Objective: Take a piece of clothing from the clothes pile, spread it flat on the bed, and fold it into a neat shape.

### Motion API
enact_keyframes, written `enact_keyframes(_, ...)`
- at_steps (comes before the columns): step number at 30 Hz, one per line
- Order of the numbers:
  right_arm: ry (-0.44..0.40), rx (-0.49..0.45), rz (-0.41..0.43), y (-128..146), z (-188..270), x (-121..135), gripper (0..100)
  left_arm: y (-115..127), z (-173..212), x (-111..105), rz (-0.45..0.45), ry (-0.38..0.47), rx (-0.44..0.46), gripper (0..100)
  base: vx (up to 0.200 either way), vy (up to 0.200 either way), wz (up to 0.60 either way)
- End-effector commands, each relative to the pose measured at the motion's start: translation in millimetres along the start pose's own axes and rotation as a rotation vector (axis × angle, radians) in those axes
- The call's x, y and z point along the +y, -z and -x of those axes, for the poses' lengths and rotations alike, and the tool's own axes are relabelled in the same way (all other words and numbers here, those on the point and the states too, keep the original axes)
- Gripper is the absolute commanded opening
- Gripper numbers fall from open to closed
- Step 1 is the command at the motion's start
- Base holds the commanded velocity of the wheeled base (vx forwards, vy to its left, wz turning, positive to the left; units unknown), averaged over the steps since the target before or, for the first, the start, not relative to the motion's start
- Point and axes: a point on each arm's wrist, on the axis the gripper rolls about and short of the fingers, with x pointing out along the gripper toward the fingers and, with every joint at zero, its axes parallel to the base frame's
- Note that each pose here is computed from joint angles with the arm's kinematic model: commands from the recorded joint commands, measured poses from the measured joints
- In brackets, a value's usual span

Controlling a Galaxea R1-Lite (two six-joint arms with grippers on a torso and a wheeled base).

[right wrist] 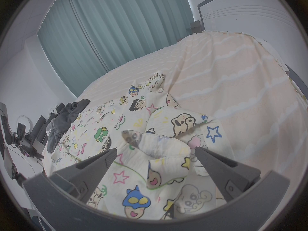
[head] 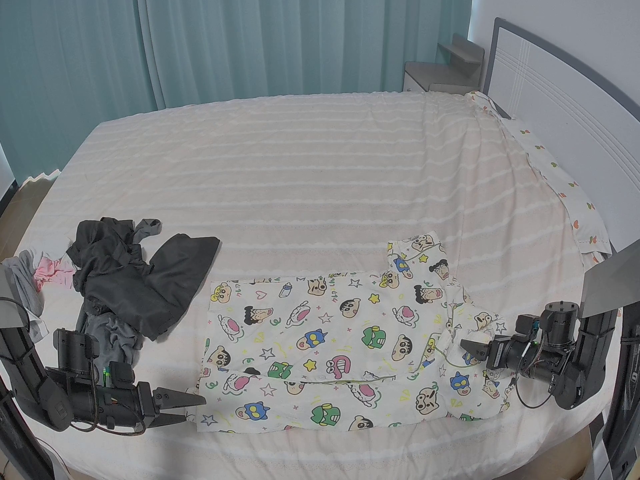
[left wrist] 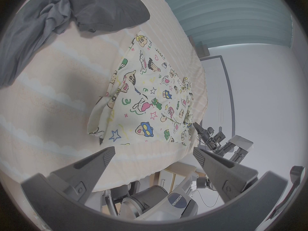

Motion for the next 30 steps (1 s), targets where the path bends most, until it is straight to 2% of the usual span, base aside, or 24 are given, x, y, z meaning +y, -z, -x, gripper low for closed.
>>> enact_keyframes(1,0.006,0.027,-0.005,7.1,-15.7,-6.2,100,1.9,-1.3,3.1,0.003,-0.007,0.012,100,0.000,0.000,0.00)
enact_keyframes(4,-0.019,0.057,-0.006,7.2,-17.4,-7.3,100,2.4,-1.5,3.7,-0.007,-0.010,0.014,100,0.000,0.000,0.00)
enact_keyframes(7,-0.071,0.058,-0.016,4.8,-17.7,-11.4,100,2.4,-1.7,3.9,-0.009,-0.010,0.015,100,0.000,0.000,0.00)
enact_keyframes(11,-0.089,0.041,-0.014,0.7,-23.0,-13.5,100,2.4,-1.7,3.9,-0.011,-0.010,0.015,100,0.000,0.000,0.00)
enact_keyframes(15,-0.142,0.056,-0.016,1.2,-24.1,-12.3,100,2.4,-1.7,3.9,-0.011,-0.010,0.015,100,0.000,0.000,0.00)
enact_keyframes(20,-0.153,0.093,-0.023,2.0,-28.5,-13.7,100,2.9,-1.6,4.0,-0.010,-0.011,0.016,100,0.000,0.000,0.00)
enact_keyframes(22,-0.185,0.106,-0.024,3.1,-28.6,-13.6,100,2.5,-1.7,3.9,-0.011,-0.009,0.015,100,0.000,0.000,0.00)
enact_keyframes(29,-0.219,0.113,-0.031,4.2,-32.9,-16.1,100,2.9,-1.6,4.0,-0.013,-0.011,0.016,100,0.000,0.000,0.00)
enact_keyframes(30,-0.219,0.113,-0.031,4.0,-34.4,-16.5,0,2.4,-1.7,3.9,-0.014,-0.010,0.015,100,0.000,0.000,0.00)
